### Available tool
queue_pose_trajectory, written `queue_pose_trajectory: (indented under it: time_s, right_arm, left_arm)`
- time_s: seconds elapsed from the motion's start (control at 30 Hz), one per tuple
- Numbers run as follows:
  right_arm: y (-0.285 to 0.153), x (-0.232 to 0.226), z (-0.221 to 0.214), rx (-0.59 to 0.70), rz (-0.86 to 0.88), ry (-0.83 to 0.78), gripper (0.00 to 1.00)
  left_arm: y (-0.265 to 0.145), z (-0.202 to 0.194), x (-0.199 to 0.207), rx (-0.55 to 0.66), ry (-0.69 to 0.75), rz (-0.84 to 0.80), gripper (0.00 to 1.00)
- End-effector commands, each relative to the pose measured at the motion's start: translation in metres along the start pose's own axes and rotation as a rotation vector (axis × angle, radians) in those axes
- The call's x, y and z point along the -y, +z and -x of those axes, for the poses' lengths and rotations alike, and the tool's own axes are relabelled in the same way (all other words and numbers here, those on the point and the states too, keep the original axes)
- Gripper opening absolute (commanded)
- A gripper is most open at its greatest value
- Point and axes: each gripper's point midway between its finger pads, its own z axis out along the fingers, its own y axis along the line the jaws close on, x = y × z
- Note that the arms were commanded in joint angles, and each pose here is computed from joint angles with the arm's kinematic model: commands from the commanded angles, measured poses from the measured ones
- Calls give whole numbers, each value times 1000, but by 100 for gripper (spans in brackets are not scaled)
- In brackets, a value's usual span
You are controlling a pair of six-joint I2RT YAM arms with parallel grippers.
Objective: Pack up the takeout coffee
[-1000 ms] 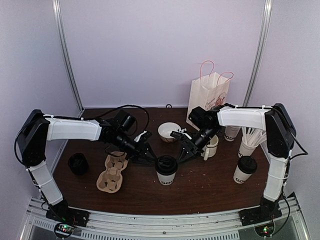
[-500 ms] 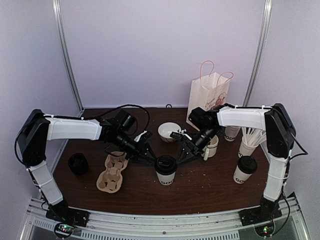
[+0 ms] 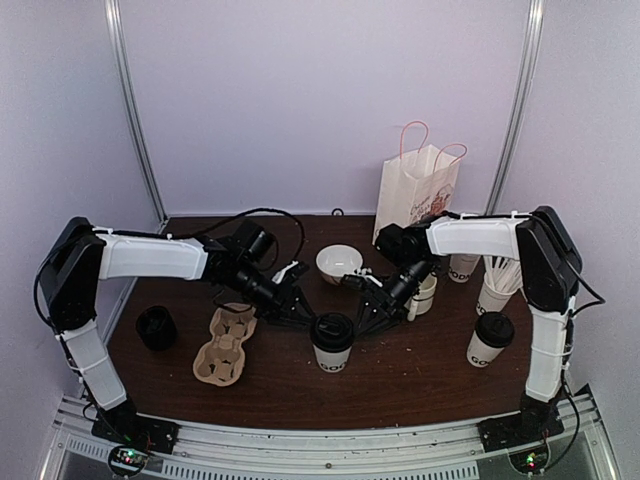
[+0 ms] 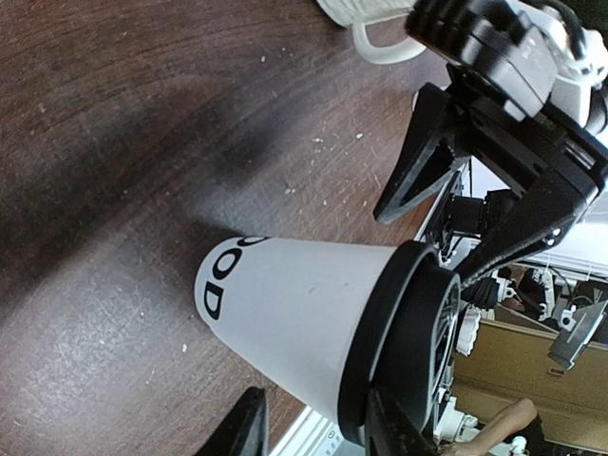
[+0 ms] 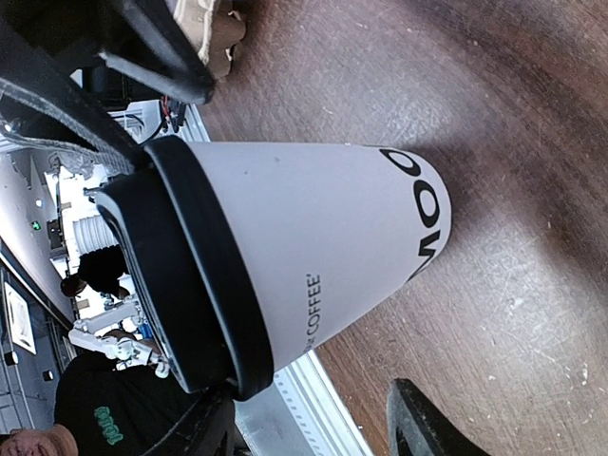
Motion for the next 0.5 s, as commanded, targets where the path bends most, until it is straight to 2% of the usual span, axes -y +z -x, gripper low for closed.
queue_pose_trajectory:
  time_s: [0.0, 0.1, 0.2, 0.33, 0.47]
  right_arm:
    - [14, 72, -9, -75, -299, 59, 54]
    - [14, 85, -14, -95, -356, 77, 53]
    - [13, 91, -13, -108, -383, 80, 52]
    - [12, 73, -3, -87, -315, 41, 52]
    - [3, 36, 13, -41, -196, -45, 52]
  left_arm:
    - [18, -47, -84, -124, -98, 262, 31]
    - [24, -72, -120, -185, -130, 355, 28]
    - [23, -78, -130, -202, -134, 395, 27]
    - [16, -57, -109, -153, -61, 369, 27]
    - [4, -27, -69, -73, 36, 296, 29]
